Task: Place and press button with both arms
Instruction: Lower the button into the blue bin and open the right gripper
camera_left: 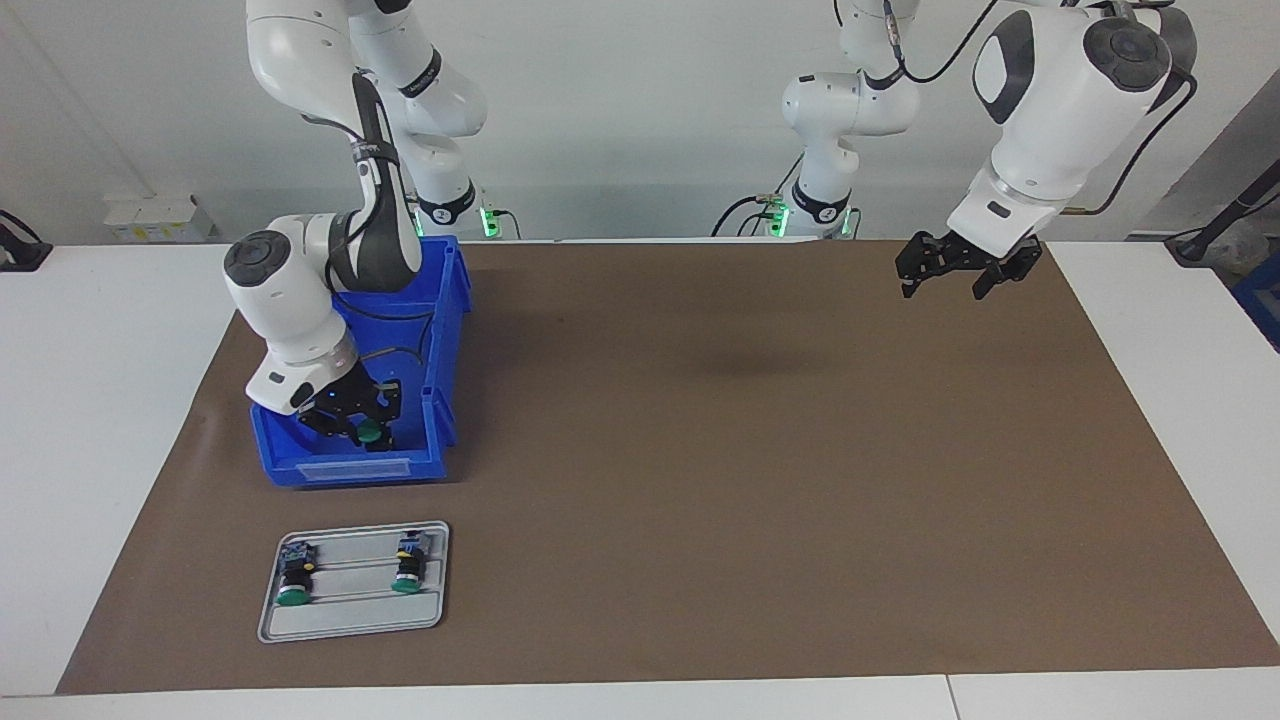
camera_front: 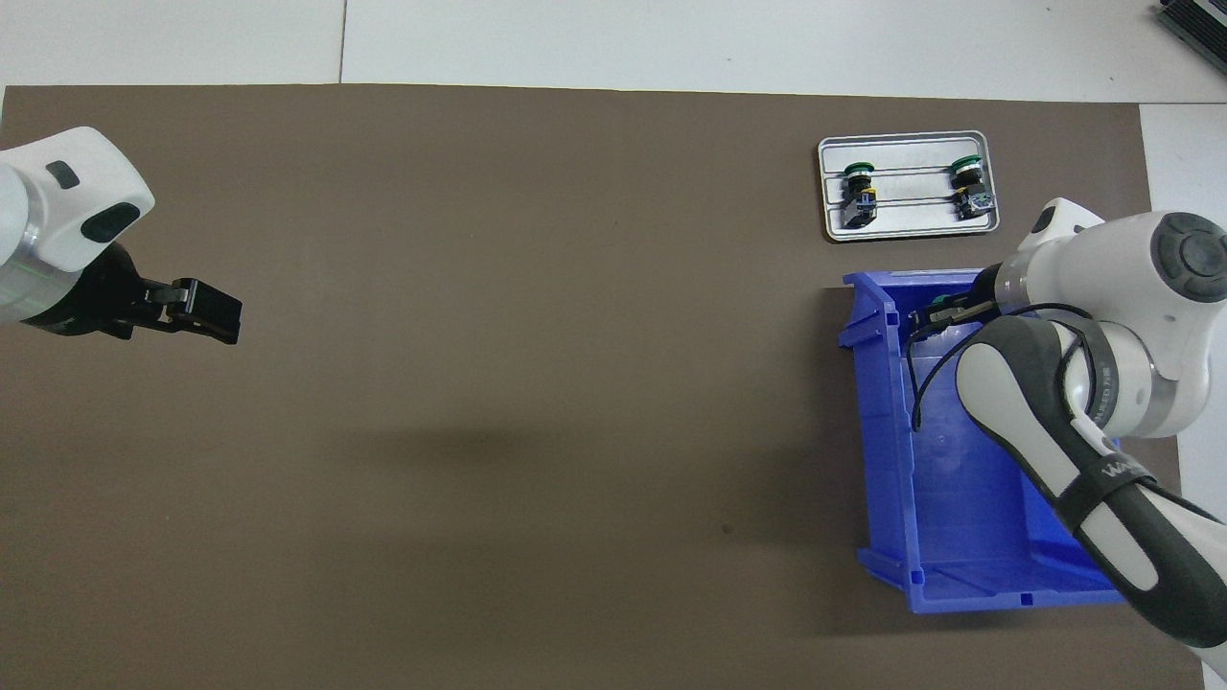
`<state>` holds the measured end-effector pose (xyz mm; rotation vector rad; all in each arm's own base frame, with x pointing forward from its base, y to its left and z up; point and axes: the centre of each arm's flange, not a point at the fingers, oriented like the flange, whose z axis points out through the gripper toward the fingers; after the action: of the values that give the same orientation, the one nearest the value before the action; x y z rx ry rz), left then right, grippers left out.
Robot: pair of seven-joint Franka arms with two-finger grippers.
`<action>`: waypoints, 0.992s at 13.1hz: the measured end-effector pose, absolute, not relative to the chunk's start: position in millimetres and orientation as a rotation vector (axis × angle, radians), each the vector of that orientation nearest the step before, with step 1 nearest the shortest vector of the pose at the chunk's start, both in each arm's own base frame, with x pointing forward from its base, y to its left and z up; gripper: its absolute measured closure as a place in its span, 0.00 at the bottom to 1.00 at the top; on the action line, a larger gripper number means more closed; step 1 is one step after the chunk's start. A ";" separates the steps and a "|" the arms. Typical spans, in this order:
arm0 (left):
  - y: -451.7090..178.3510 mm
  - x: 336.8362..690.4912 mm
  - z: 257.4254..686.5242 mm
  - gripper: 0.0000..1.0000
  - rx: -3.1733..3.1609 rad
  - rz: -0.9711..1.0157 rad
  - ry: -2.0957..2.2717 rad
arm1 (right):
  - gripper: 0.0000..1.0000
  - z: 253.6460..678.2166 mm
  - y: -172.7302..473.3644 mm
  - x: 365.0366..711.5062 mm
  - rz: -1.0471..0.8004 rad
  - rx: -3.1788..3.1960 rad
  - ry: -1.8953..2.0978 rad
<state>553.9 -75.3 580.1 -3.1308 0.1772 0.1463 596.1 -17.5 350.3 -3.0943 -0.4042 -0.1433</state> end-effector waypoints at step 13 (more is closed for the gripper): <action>-75.3 553.9 580.1 0.00 -3.131 0.146 0.177 | 0.01 475.5 -0.2 569.9 -0.119 -3.126 0.258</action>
<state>553.9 -75.3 580.1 -3.1308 0.1772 0.1463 569.9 -0.2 475.5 -3.1263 0.2581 -0.1192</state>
